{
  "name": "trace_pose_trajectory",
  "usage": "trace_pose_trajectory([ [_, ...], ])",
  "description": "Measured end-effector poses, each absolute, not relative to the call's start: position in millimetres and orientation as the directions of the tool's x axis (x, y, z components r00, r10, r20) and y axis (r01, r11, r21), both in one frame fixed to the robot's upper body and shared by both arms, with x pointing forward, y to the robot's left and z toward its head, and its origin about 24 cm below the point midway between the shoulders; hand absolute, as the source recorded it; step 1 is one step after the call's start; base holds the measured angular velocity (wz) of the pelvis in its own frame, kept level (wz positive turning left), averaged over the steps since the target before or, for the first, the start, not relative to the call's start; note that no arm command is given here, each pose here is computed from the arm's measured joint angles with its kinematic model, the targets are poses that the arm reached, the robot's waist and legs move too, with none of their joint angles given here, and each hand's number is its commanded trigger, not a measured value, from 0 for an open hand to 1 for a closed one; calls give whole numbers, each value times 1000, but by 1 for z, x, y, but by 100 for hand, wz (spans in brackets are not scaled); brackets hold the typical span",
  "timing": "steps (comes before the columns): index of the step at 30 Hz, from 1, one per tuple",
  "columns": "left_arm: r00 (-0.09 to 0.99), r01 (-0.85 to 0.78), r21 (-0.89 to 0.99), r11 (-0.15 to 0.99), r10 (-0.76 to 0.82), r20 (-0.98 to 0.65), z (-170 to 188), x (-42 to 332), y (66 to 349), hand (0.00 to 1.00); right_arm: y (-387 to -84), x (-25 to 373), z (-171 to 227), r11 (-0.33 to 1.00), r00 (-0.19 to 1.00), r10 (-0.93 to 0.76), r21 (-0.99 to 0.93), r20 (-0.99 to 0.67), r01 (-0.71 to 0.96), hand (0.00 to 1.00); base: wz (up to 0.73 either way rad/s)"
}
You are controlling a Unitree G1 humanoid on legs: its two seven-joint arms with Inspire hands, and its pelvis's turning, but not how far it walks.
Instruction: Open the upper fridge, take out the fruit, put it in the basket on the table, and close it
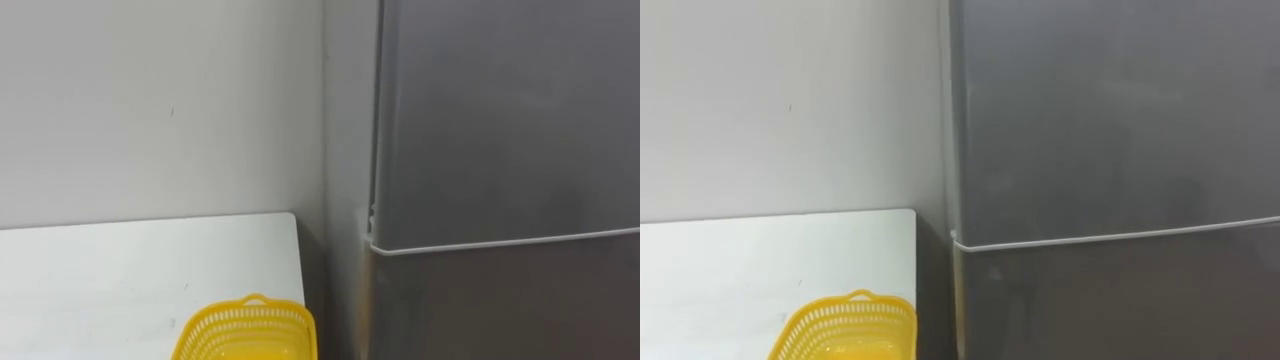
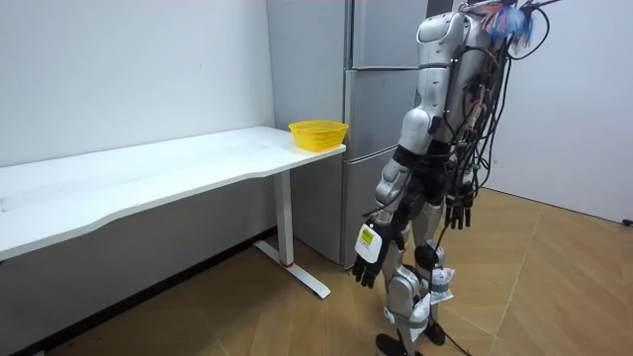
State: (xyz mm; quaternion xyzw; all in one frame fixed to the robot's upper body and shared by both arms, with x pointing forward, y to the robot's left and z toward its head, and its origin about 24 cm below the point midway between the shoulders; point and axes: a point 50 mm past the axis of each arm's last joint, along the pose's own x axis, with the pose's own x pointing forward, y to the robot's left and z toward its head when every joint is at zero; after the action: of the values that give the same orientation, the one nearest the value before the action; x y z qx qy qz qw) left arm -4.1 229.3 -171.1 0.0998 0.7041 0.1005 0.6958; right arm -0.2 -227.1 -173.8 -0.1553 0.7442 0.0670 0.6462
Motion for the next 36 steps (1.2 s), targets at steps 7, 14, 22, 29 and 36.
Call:
trace_pose_trajectory([
  [7, 62, -538, 392, 746, 499, -864, -156, 33, 264, 0, -241, 7, -171, 960, -79, -189, -168, -979, -224, 0, 8],
  [14, 113, -823, 347, 450, 728, -677, -116, 78, 297, 0, -246, 17, -170, 961, 2, -209, -206, -978, -186, 0, 1],
  [22, 118, -955, 198, 222, 894, -433, -63, 112, 317, 0, -248, 17, -169, 963, 50, -216, -221, -975, -153, 0, -1],
  [29, 53, -997, -59, 43, 981, -186, 11, 129, 342, 0, -249, 22, -168, 958, 107, -224, -239, -969, -157, 0, 0],
  [36, 111, -937, -312, 155, 982, 153, 103, 140, 343, 0, -250, 18, -168, 960, 97, -223, -236, -970, -148, 0, 2],
])
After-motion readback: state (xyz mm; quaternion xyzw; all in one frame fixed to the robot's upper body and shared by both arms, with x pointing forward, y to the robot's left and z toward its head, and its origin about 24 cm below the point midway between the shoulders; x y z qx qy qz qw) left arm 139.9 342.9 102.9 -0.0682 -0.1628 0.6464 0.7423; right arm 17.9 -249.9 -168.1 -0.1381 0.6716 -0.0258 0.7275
